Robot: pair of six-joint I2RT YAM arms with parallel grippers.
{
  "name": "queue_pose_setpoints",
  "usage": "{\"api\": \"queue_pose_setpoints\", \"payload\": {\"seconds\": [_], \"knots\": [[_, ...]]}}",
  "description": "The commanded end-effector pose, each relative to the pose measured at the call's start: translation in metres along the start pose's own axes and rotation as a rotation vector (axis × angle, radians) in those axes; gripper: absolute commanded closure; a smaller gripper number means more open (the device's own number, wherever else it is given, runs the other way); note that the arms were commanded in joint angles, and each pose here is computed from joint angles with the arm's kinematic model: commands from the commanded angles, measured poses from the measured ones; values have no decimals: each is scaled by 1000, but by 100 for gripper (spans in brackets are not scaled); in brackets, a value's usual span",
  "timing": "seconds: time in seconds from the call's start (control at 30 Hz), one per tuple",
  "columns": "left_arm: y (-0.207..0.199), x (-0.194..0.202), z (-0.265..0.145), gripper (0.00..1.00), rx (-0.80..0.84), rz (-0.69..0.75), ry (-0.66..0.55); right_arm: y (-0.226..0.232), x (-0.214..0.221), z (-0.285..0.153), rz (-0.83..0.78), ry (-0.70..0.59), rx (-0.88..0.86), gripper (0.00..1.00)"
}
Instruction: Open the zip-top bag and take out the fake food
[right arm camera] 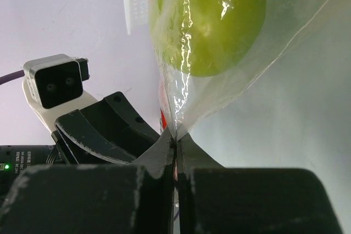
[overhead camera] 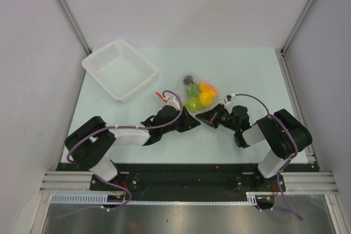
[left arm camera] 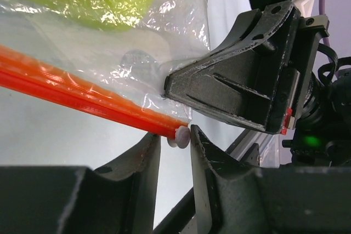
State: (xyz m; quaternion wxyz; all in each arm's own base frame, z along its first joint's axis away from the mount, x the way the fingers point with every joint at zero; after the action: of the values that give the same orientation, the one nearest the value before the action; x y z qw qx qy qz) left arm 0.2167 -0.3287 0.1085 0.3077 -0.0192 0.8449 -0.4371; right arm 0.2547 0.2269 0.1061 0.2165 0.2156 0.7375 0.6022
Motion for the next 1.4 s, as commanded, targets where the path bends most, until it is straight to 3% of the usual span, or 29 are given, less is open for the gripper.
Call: {"api": "queue_pose_setpoints", "payload": {"seconds": [0.0, 0.3, 0.63, 1.1, 1.13, 1.23, 1.37], "knots": [[-1, -14, -2, 70, -6, 18, -61, 14, 1, -2, -28, -9, -74, 100], [9, -24, -9, 100, -58, 44, -114, 12, 5, -4, -4, 8, -105, 100], [-4, -28, -17, 100, 57, 91, -107, -13, 5, -9, -28, 12, -26, 100], [-3, -27, -23, 100, 138, 4, -50, -21, 7, -23, -116, 53, 80, 100], [-4, -25, -22, 100, 154, -4, -44, -16, 5, -22, -139, 58, 77, 95], [-9, -20, -20, 100, 204, -39, -25, -18, 10, -25, -131, 50, 122, 65], [-13, -11, -18, 100, 237, -89, -3, -11, 16, -36, -110, 23, 142, 57]]}}
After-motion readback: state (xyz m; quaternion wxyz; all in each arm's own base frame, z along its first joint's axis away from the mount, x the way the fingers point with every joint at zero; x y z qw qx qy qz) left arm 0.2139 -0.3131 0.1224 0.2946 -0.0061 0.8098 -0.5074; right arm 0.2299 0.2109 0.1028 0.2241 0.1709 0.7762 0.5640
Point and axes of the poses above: each gripper's point midway between its finger pads, its own z axis out along the fingers, its own y axis along the line the jaws close on, x = y × z, the point moved 4 cm from there along -z, back along the fingers, and after that the axes turned 5 degrees about z, right-handed, at the moved point
